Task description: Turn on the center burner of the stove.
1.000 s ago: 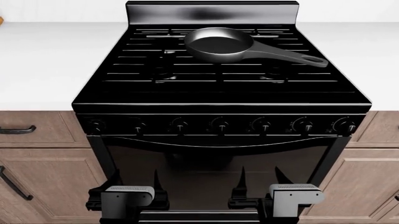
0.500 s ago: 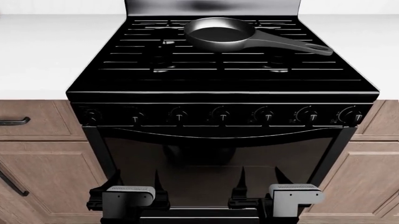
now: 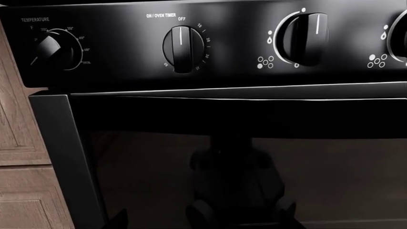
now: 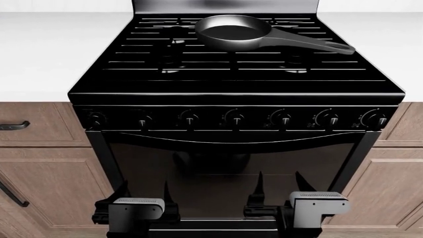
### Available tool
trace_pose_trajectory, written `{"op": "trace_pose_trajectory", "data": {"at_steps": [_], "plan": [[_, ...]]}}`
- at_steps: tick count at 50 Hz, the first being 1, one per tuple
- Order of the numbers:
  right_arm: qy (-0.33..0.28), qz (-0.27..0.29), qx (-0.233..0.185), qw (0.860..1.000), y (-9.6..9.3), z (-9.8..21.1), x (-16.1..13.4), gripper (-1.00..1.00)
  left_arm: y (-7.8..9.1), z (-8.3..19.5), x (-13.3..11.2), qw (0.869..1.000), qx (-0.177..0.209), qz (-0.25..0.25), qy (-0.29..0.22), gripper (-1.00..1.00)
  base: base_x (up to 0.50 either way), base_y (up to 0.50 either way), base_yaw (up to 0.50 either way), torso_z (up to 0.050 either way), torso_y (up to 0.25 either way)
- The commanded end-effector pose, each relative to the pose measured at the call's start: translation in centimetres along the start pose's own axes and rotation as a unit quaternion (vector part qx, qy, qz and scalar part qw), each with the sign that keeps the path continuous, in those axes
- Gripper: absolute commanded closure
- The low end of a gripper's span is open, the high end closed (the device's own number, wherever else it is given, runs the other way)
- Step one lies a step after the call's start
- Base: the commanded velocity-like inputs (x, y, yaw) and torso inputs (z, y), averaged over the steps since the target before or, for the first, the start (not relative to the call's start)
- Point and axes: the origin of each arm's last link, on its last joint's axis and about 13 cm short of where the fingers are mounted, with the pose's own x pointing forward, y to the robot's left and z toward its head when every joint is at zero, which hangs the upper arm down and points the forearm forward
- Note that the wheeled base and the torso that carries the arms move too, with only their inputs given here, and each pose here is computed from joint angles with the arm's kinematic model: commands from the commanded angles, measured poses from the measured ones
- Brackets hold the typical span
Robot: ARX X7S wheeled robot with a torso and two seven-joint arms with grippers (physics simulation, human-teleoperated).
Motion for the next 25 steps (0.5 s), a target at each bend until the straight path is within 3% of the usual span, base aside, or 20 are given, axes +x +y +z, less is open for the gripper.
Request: {"op": "trace_pose_trajectory", "data": {"at_steps": [1,11,25], "plan": [[-0.041,0.005,0.008,0.999,0.0,4.5,-0.4,-1.0,0.0,0.0,0.0,1.0,0.002,0.0,0.002,-1.0,0.0,0.0,0.0,0.0,0.0],[-0.062,0.001,-0.022,0.998,-0.8,8.9,0.8,-1.0,0.0,-0.1,0.0,1.0,0.0,0.0,0.003,-1.0,0.0,0.0,0.0,0.0,0.0],[-0.034,-0.027,-0.058,0.997,-2.1,10.8,3.4,-1.0,0.0,-0.1,0.1,1.0,-0.003,0.001,0.005,-1.0,0.0,0.0,0.0,0.0,0.0]]}}
